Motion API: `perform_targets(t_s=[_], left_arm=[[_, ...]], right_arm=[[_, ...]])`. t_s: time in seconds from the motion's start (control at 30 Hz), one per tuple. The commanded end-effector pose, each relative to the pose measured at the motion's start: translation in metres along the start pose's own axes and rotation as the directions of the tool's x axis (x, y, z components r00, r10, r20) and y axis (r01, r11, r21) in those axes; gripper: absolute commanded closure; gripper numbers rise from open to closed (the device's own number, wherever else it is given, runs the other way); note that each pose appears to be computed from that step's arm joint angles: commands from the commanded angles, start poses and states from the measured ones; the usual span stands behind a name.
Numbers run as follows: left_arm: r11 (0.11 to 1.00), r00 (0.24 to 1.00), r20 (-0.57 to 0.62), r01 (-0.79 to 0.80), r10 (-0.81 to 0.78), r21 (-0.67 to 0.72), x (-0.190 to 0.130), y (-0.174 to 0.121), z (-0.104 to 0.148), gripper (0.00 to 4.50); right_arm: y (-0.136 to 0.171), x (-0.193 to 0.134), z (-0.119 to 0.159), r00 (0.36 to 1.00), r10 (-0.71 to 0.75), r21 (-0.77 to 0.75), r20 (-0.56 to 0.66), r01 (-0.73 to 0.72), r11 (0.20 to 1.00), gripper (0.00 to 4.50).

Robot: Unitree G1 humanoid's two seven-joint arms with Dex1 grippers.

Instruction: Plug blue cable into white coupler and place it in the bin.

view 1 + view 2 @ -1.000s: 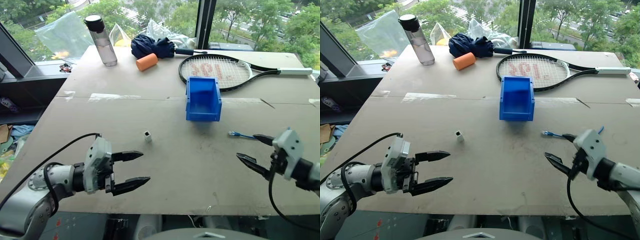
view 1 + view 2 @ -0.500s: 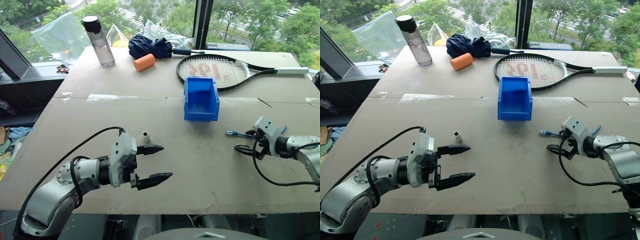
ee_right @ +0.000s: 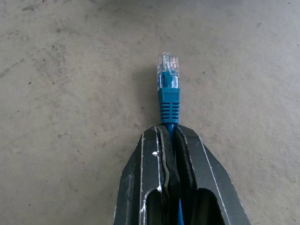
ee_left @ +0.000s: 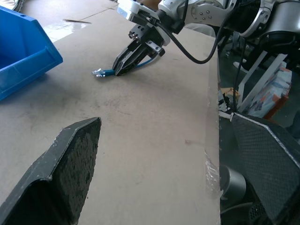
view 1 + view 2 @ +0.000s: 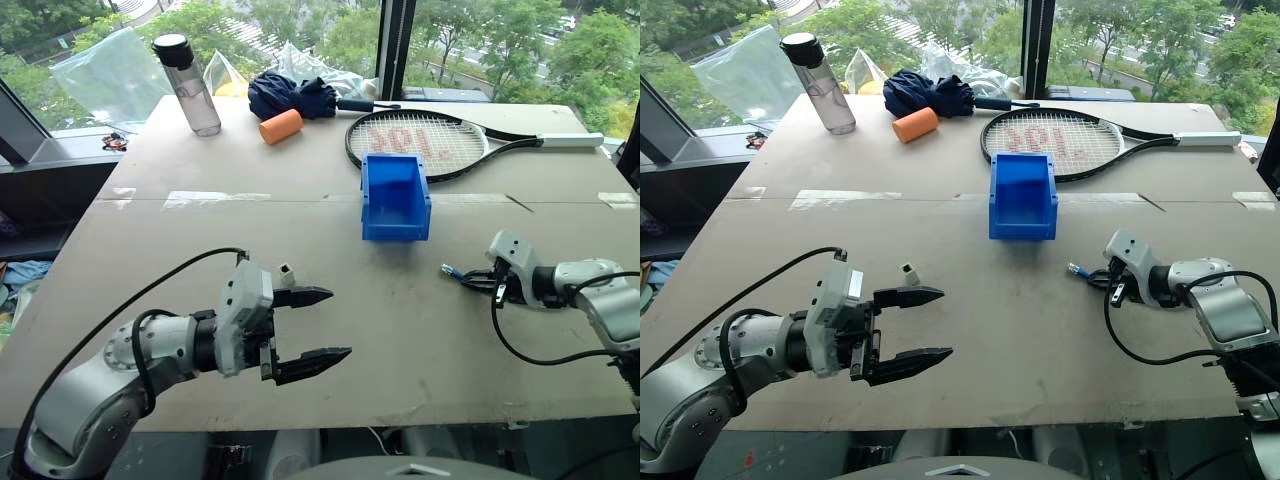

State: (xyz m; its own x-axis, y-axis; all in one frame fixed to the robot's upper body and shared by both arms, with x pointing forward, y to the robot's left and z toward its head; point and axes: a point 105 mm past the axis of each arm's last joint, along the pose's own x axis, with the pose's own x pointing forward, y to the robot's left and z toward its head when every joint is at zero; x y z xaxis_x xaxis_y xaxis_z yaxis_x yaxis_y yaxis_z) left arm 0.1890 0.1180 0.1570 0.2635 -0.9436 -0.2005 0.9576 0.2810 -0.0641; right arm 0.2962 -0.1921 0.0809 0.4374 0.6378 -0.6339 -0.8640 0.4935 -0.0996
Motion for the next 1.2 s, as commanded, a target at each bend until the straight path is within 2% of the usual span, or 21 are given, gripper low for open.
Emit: perform_targets(t_s=[0.03, 0.17, 0.27, 0.37, 0.47, 0.5, 0.53, 0.57, 0.63, 0.73, 0.8, 0.97, 1.2], left_arm=[[0.998, 1.0, -0.006, -0.017, 0.017, 0.067, -0.001, 0.007, 0.003, 0.0], [0.995, 0.997, -0.071, -0.01, 0.017, 0.102, 0.0, 0.016, -0.007, 0.0], [0.993, 0.99, -0.141, -0.009, 0.025, 0.114, -0.001, 0.023, -0.013, 0.0], [0.987, 0.976, -0.209, -0.032, 0.065, 0.16, 0.002, 0.039, -0.019, 0.0], [0.971, 0.957, -0.287, 0.018, 0.053, 0.24, 0.007, 0.05, -0.031, 0.0], [0.969, 0.955, -0.294, 0.027, 0.047, 0.244, 0.012, 0.054, -0.034, 0.0], [0.966, 0.954, -0.297, 0.037, 0.042, 0.255, 0.017, 0.057, -0.035, 0.0], [0.968, 0.957, -0.288, 0.048, 0.026, 0.247, 0.026, 0.059, -0.034, 0.0], [0.969, 0.961, -0.276, 0.061, 0.008, 0.241, 0.037, 0.061, -0.033, 0.0], [0.965, 0.96, -0.278, 0.093, -0.022, 0.246, 0.049, 0.064, -0.034, 0.0], [0.962, 0.961, -0.274, 0.115, -0.045, 0.247, 0.054, 0.063, -0.031, 0.0], [0.941, 0.948, -0.3, 0.192, -0.104, 0.28, 0.072, 0.067, -0.024, 0.0], [0.92, 0.914, -0.378, 0.268, -0.149, 0.285, 0.098, 0.077, -0.026, 0.0]], right_arm=[[0.036, 0.01, 0.028, 0.993, 0.112, -0.07, 0.041, -0.109, 0.992, 4.42], [0.059, 0.029, 0.05, 0.989, 0.143, -0.158, 0.042, -0.135, 0.978, 4.42], [0.063, 0.04, 0.06, 0.989, 0.145, -0.233, 0.012, -0.138, 0.963, 4.42], [0.057, 0.052, 0.058, 0.993, 0.111, -0.306, -0.039, -0.118, 0.945, 4.42], [0.056, 0.061, 0.052, 0.991, 0.122, -0.288, -0.051, -0.132, 0.949, 4.42], [0.054, 0.061, 0.05, 0.993, 0.11, -0.3, -0.037, -0.116, 0.947, 4.04], [0.052, 0.059, 0.047, 0.994, 0.103, -0.32, -0.035, -0.108, 0.941, 3.89], [0.054, 0.051, 0.051, 0.994, 0.112, -0.305, 0.019, -0.101, 0.947, 3.62], [0.06, 0.037, 0.058, 0.986, 0.134, -0.262, 0.104, -0.103, 0.96, 2.59], [0.064, 0.003, 0.044, 0.986, 0.096, -0.208, 0.136, -0.067, 0.976, 1.06], [0.073, -0.013, 0.04, 0.98, 0.086, -0.167, 0.178, -0.056, 0.984, 0.29], [0.104, -0.051, 0.029, 0.951, -0.032, -0.107, 0.307, 0.068, 0.992, 0.29], [0.135, -0.073, 0.018, 0.905, -0.244, 0.047, 0.347, 0.244, 0.969, 0.29]])
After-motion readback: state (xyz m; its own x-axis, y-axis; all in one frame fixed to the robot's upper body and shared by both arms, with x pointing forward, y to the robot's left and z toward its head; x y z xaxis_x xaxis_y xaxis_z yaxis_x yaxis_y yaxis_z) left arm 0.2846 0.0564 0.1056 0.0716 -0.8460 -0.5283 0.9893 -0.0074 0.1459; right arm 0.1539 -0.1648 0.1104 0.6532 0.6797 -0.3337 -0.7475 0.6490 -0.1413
